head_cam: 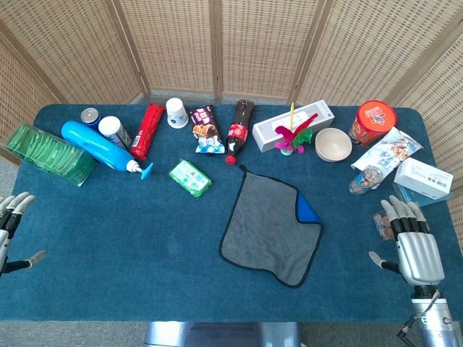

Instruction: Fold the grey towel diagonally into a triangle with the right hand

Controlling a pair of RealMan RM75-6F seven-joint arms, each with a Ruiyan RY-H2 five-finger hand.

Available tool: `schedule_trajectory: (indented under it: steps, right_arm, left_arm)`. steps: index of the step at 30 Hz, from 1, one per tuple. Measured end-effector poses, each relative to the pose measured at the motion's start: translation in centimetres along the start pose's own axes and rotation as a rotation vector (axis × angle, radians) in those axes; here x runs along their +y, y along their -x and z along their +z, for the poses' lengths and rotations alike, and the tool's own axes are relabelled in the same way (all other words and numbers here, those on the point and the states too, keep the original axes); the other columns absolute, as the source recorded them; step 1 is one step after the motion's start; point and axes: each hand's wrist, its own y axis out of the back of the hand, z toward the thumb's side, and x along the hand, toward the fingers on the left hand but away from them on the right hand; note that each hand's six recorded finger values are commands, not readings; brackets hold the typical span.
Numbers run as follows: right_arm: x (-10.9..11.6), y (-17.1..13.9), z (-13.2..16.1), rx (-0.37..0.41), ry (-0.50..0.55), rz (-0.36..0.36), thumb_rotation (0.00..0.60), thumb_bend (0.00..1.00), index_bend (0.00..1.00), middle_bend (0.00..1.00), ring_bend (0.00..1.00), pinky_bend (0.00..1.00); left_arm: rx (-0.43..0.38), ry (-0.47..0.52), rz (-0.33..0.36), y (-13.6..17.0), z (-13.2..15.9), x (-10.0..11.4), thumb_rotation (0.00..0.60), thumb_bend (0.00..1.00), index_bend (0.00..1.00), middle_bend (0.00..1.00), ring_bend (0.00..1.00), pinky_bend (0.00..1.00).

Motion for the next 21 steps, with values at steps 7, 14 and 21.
schedule_trajectory:
  steps: [7, 14, 21]
  right_arm:
    - [0.4, -0.1, -0.2, -0.006, 0.012, -0.008, 0.6, 0.0, 0.05, 0.0, 0.0, 0.0]
    - [0.9, 0.0, -0.6, -0.017, 0.025, -0.02, 0.6, 0.0, 0.05, 0.0, 0.0, 0.0]
    - [0.9, -0.1, -0.4, -0.006, 0.034, -0.011, 0.6, 0.0, 0.06, 0.0, 0.0, 0.0]
  left_arm:
    - [-0.012, 0.0, -0.006, -0.1, 0.2, -0.3, 0.6, 0.12, 0.0, 0.0, 0.0, 0.0]
    - [-0.043, 0.007, 0.0, -0.6, 0.6, -0.8, 0.6, 0.11, 0.0, 0.0, 0.0, 0.0]
    - [-0.034, 0.005, -0.007, -0.7, 0.5, -1.0, 0.6, 0.11, 0.0, 0.0, 0.0, 0.0]
